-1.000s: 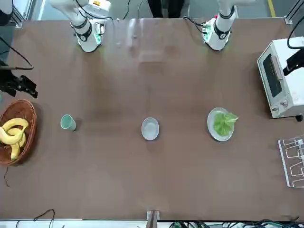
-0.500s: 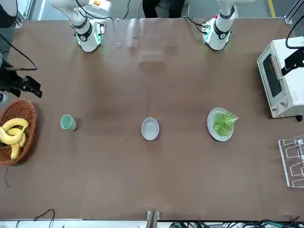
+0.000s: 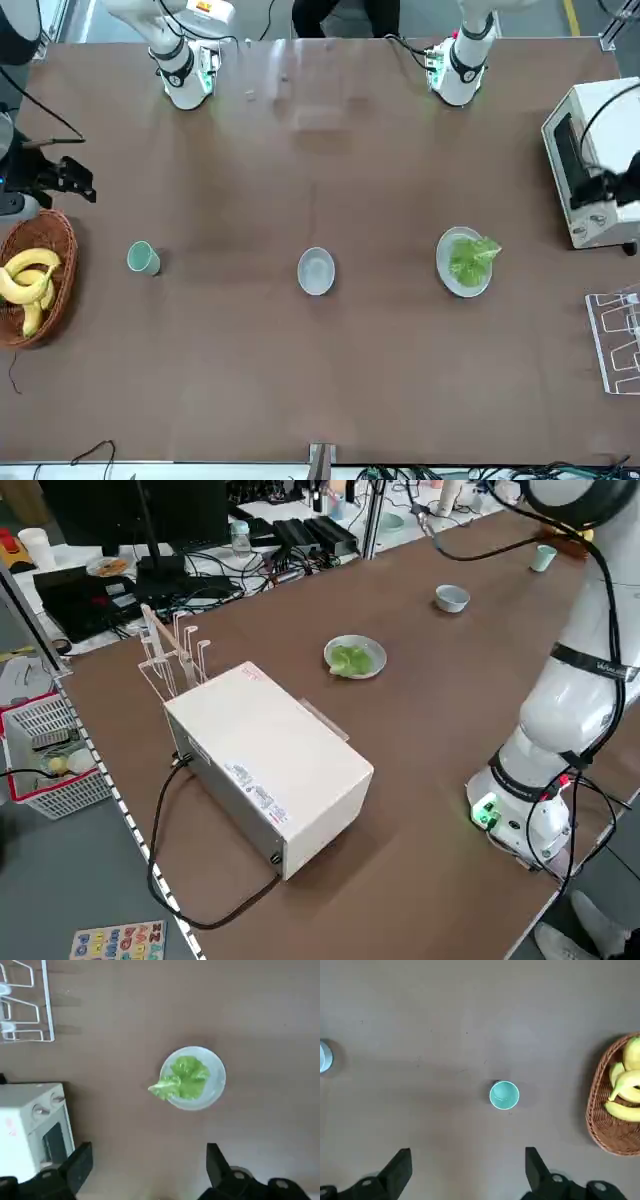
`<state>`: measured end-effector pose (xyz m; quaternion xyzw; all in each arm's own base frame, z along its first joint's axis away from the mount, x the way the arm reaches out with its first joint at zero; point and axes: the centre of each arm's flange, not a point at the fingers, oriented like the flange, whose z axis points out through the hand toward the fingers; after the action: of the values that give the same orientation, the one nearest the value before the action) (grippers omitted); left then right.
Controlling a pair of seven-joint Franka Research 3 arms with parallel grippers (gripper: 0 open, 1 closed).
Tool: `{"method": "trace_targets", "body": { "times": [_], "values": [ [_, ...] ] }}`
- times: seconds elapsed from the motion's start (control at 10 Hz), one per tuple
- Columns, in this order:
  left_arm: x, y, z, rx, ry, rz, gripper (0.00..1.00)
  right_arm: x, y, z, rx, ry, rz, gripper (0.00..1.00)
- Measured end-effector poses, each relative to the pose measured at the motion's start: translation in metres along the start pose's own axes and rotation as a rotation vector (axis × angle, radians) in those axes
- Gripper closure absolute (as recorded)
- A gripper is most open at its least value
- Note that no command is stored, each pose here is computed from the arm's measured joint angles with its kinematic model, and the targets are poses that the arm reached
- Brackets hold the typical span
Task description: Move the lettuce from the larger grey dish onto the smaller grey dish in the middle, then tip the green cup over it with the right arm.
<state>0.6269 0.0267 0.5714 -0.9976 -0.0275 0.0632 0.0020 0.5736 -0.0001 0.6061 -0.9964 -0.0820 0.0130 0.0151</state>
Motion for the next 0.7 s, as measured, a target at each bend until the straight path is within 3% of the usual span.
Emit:
{"method": "trace_targets", "body": {
  "times": [0.4,0.7],
  "values": [
    [0.032,0.01,0.1,-0.004,0.042,-0.143,0.0,-0.006,0.021,0.003,0.136,0.036,-0.312,0.0],
    [0.026,0.008,0.133,-0.008,0.027,-0.288,0.02,-0.019,0.079,0.034,0.3,0.164,-0.658,0.0]
  ]
}}
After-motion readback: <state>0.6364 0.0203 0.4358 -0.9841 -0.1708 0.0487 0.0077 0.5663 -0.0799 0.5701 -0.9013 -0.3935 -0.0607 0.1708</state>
